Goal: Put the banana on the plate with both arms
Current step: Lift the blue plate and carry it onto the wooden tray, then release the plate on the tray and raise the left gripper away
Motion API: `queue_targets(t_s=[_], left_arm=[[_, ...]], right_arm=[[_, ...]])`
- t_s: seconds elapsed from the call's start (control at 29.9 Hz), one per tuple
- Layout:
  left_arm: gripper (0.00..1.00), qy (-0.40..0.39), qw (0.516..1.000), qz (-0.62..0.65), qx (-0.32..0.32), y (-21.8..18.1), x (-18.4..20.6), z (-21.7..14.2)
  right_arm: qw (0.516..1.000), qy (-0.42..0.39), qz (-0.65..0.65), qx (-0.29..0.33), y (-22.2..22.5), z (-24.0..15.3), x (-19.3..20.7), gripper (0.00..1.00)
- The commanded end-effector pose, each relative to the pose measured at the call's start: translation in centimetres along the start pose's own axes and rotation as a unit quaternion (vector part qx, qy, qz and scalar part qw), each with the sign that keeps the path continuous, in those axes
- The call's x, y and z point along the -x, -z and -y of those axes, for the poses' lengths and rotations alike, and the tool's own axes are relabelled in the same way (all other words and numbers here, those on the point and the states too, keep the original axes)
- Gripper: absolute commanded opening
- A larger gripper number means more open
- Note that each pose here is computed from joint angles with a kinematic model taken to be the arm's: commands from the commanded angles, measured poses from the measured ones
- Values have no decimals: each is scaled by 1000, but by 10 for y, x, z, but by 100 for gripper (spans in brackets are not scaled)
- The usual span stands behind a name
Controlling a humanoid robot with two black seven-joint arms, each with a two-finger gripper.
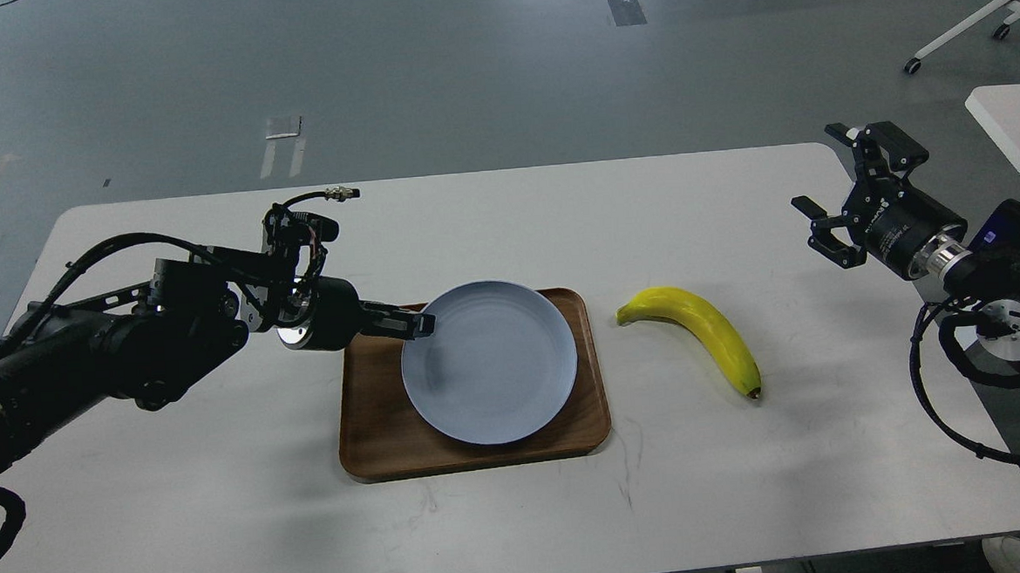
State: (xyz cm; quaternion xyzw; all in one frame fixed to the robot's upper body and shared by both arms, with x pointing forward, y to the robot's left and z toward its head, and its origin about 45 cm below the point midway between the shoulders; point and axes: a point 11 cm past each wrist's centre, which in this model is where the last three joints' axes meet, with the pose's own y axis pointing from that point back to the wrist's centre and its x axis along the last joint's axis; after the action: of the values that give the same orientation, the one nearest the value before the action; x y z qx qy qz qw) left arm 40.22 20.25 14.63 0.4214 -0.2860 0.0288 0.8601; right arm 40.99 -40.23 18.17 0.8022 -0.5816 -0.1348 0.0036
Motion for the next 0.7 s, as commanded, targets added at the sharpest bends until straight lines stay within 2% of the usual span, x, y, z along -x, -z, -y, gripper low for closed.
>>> queue_targets(t_s=[0.0, 0.47, 0.53, 0.57, 0.6, 0.64, 0.67], left_arm=[[0, 5, 1000, 0, -2, 2, 4, 1], [0, 1, 1000, -10, -15, 9, 3, 2], [24, 2, 1000, -9, -14, 9, 3, 2], [39, 1, 1000, -10, -15, 9, 3, 2], [80, 0, 1000, -10, -14, 9, 2, 2], [99, -1, 1000, -10, -14, 9, 2, 1], [100, -2, 1000, -11, -13, 9, 1, 1]], right_arm=[[1000, 1, 1, 1, -1, 0, 1, 100], [1000, 2, 1, 1, -1, 1, 1, 100], [1000, 1, 1, 1, -2, 0, 1, 100], [1000, 1, 1, 1, -2, 0, 1, 100], [1000, 1, 1, 2, -3, 0, 1, 100], [1000, 1, 1, 2, -3, 0, 1, 100], [1000, 1, 2, 3, -3, 0, 1, 100]])
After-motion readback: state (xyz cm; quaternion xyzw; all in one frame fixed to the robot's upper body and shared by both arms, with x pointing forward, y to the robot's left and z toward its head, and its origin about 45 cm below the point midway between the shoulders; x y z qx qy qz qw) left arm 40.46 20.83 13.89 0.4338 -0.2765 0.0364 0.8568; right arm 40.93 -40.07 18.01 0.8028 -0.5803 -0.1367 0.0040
